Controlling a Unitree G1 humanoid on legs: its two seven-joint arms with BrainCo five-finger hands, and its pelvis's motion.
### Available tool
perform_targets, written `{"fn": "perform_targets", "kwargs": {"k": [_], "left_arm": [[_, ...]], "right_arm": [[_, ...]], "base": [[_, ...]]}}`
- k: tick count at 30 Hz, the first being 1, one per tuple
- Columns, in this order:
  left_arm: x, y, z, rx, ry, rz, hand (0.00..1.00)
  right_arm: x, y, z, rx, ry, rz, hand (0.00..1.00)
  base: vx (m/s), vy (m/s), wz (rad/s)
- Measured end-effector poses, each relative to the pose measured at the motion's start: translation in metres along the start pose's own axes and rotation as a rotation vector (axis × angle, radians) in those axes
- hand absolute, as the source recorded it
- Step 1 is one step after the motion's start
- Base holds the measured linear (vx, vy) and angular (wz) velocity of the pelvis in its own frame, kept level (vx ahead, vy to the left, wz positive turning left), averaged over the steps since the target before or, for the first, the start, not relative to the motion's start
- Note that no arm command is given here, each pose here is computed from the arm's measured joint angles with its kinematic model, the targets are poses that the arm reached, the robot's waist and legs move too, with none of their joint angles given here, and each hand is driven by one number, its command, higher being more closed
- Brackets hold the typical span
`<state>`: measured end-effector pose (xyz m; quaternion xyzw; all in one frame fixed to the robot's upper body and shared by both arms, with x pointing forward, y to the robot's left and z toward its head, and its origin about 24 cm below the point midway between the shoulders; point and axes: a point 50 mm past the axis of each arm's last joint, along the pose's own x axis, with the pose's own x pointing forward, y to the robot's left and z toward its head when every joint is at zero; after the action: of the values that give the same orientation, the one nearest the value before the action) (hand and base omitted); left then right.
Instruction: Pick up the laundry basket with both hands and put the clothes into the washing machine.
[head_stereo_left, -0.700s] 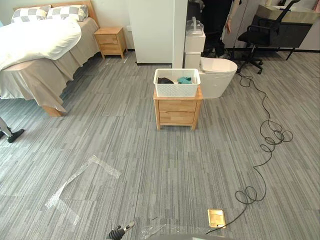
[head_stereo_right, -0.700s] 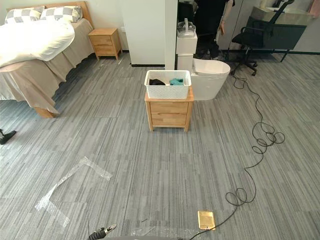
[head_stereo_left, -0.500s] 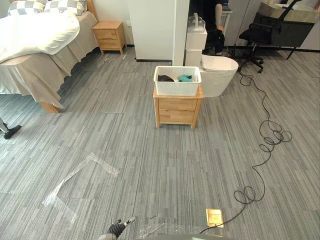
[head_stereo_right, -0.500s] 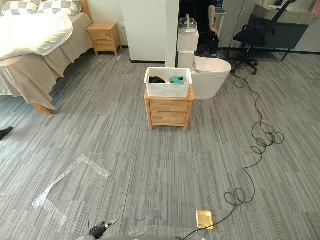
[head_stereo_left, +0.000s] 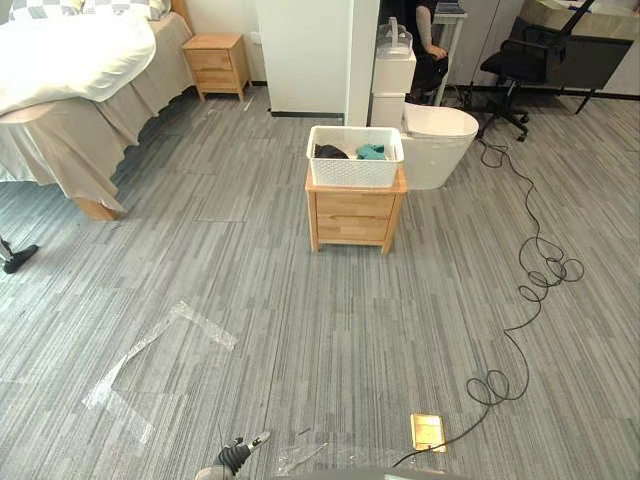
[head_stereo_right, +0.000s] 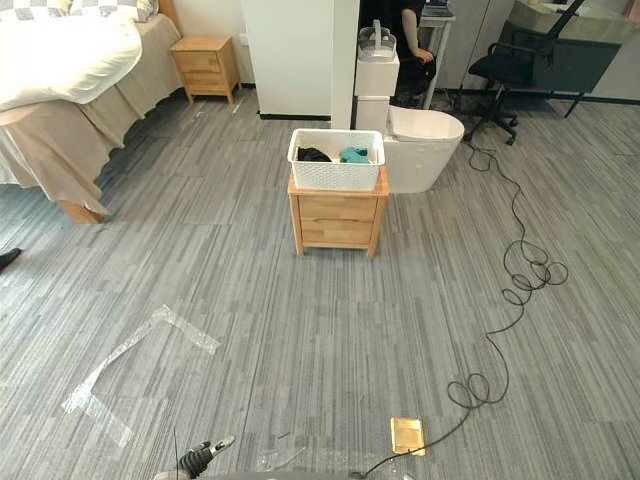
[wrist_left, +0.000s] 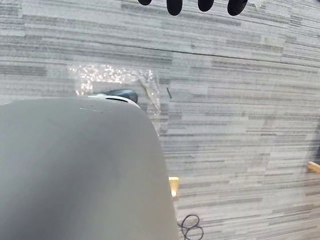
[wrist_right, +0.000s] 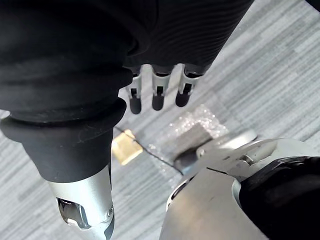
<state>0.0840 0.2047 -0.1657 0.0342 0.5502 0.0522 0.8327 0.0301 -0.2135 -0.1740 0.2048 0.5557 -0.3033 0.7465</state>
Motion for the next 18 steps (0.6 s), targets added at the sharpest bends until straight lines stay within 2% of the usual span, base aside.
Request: {"fn": "perform_targets", "kwargs": {"k": [7,11,15,18], "left_arm": [[0.001,-0.004,0.004,-0.021,-0.011,-0.010,0.00],[0.003,-0.003,0.018,-0.031,-0.044,-0.013,0.00],[0.004,0.001,0.022,-0.036,-0.058,-0.001,0.00],[0.007,-0.012,0.048,-0.054,-0.120,-0.034,0.00]], "right_arm": [[0.002,0.006,0.013,0.008,-0.034,0.009,0.00],[0.002,0.003,0.016,0.075,-0.045,0.005,0.00],[0.000,0.000,0.001,0.143,-0.001,0.006,0.00],[-0.002,-0.006,-0.014,0.219,0.045,-0.021,0.00]], "base": [[-0.02,-0.012,-0.01],[0.04,0.041,0.05],[0.27,0.010,0.01],[0.53,-0.162,0.58]]}}
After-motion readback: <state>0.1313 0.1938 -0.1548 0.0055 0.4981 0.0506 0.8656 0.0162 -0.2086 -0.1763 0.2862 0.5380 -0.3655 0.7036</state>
